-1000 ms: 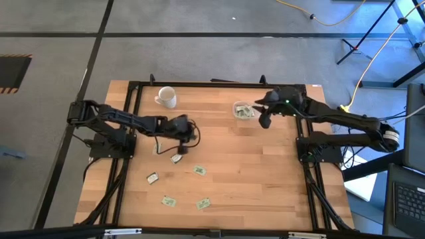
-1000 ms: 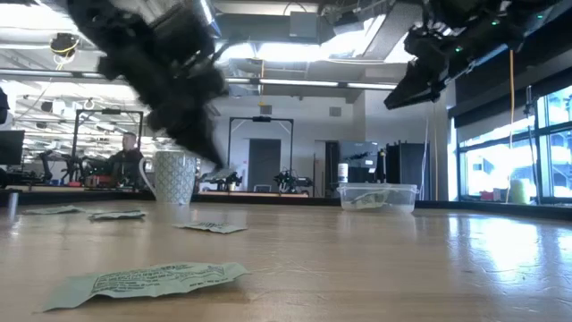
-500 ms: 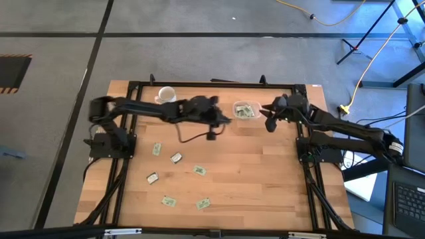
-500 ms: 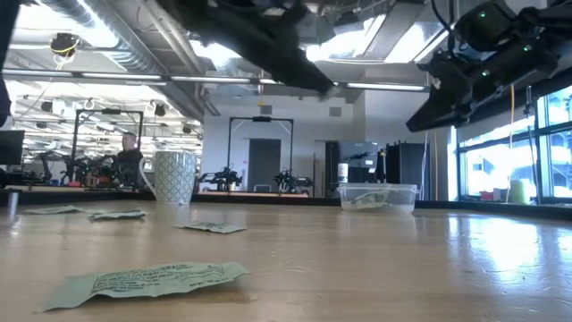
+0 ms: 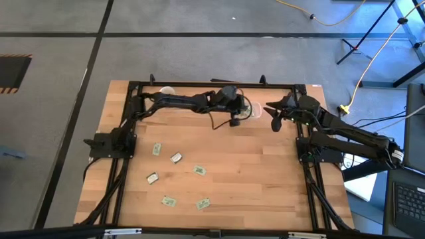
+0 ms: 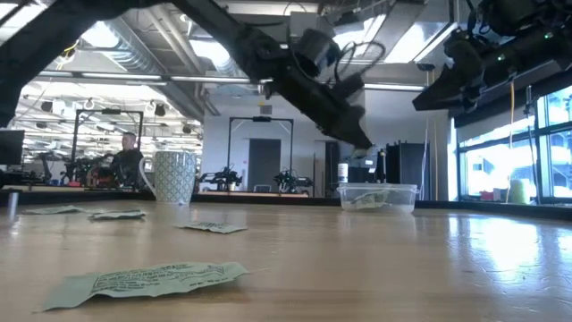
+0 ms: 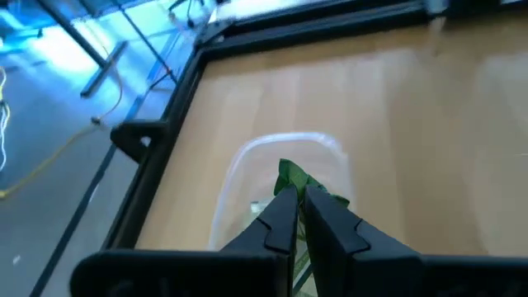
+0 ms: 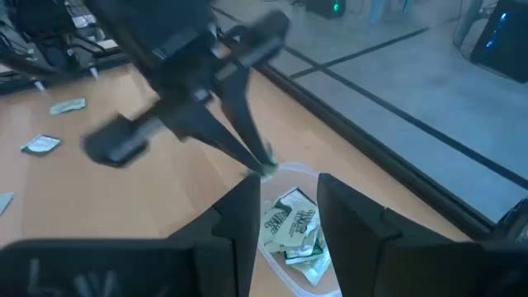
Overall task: Pick and place items into bin
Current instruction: Put the truvia packet into the transparent bin, then put the stevia packet into the transparent bin
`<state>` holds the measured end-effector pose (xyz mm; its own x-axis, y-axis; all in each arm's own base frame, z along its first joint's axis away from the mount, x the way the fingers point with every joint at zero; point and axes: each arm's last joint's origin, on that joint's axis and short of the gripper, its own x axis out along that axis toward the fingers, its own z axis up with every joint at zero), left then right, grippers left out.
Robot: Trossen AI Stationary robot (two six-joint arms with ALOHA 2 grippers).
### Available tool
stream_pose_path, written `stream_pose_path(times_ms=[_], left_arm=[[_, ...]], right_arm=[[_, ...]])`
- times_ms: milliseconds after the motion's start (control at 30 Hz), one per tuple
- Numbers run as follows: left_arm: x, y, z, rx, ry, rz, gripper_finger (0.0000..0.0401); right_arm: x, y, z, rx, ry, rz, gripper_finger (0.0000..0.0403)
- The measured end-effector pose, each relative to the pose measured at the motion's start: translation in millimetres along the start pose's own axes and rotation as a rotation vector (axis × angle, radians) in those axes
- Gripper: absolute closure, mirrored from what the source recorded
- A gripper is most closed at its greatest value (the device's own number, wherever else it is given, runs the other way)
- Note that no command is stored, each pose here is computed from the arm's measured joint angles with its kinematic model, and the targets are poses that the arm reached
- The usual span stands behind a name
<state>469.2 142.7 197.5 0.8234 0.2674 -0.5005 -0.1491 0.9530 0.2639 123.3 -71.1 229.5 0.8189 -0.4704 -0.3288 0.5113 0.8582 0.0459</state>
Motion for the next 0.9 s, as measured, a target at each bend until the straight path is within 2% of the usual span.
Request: stream_pose_path(times_ms=[200,600,700,767,900], left_arm=[[20,1,-13,-0.062,0.031,0.000,0.0378],[23,3,-20,-0.085,0.082,0.042,0.0330],[8,2,-6,-0.059,0.083,0.032,0.0322],[-12,0,11,0.010,0.087,0.015,0.0319],[-57,-19,29,0.168,0.214,-0.102,0.0317]], right_arm=[[-1,0,-1,-0.002,0.007,0.000,0.0276],[-1,0,-8,-0.004,0.079,-0.004,0.0276],[-2,-1,-11,0.000,0.114,-0.005,0.0276],[-2,-1,-13,0.001,0.129,-0.006,0.0276],[-2,-1,-13,-0.001,0.133,-0.006,0.0276]])
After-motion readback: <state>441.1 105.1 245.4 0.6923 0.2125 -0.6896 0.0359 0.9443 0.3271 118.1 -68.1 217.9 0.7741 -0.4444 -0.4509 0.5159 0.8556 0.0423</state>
